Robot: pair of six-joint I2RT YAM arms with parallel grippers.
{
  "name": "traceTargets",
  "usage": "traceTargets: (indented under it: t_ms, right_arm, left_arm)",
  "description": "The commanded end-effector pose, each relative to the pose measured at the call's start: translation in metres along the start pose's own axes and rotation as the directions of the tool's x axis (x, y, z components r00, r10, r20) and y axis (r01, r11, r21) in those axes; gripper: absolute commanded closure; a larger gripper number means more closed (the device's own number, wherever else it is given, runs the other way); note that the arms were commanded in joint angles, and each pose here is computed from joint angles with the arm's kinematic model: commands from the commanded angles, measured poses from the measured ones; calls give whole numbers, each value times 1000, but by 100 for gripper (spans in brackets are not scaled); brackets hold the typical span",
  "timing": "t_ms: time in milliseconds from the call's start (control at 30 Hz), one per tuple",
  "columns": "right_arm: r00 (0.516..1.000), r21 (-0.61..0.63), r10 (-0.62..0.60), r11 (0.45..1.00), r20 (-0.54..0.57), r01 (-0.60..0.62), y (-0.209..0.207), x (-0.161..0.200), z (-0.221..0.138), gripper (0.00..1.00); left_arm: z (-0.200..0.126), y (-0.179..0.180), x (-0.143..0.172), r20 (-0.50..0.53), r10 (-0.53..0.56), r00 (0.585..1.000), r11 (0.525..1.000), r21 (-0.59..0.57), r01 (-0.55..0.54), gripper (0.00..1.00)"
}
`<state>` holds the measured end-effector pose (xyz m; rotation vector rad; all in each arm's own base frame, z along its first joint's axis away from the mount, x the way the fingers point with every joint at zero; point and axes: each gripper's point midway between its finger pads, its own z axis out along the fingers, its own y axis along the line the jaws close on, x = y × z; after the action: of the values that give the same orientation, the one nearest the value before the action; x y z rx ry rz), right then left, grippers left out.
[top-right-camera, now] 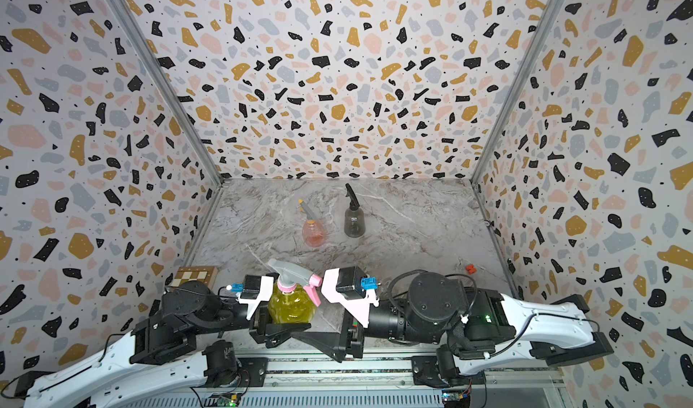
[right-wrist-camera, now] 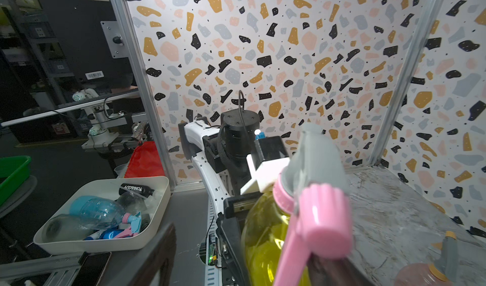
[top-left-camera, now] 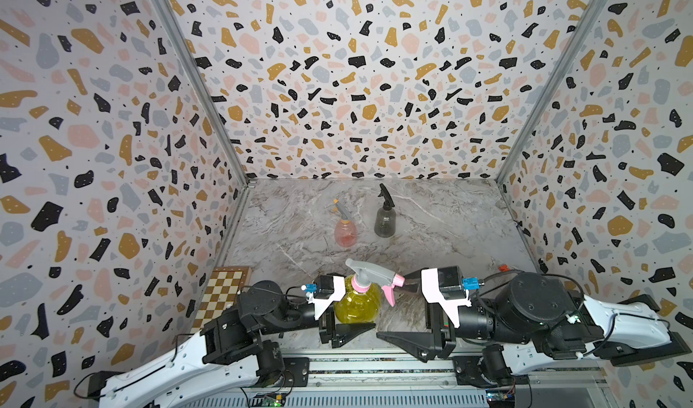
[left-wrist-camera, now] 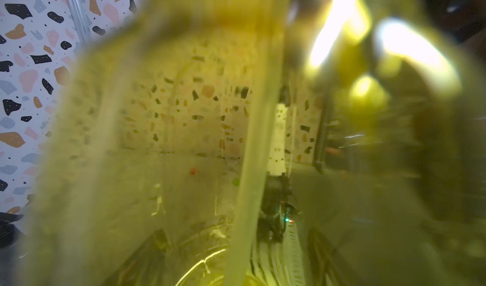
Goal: Attach spray nozzles to spray bottles
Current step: Screw the spray nozzle on the spray bottle.
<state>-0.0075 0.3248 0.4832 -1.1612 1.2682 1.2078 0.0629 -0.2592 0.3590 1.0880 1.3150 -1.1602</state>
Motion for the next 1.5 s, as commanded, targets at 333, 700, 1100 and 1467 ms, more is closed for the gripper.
traceTargets:
  t_ms: [333,700,1100,1467]
  right_arm:
    - [997,-207,-76,976,-12,72,54,6,10,23]
    - [998,-9,31,1000,59,-30,2,20,-35,23]
    - [998,-164,28,986,63,-18,-18,-2,-12,26]
    - [994,-225,36,974,104,-12,-10,-15,-3,32]
  left_arm:
    - [0,1,-11,46,15,999,1000,-5,-15,100]
    - [-9,-28,-14,70,30,997,988,150,-40,100]
    - [-4,-56,-7,29,-1,1000,940,341,-9,100]
    - [0,-49,-6,24,-4,1000,954,300,-3,100]
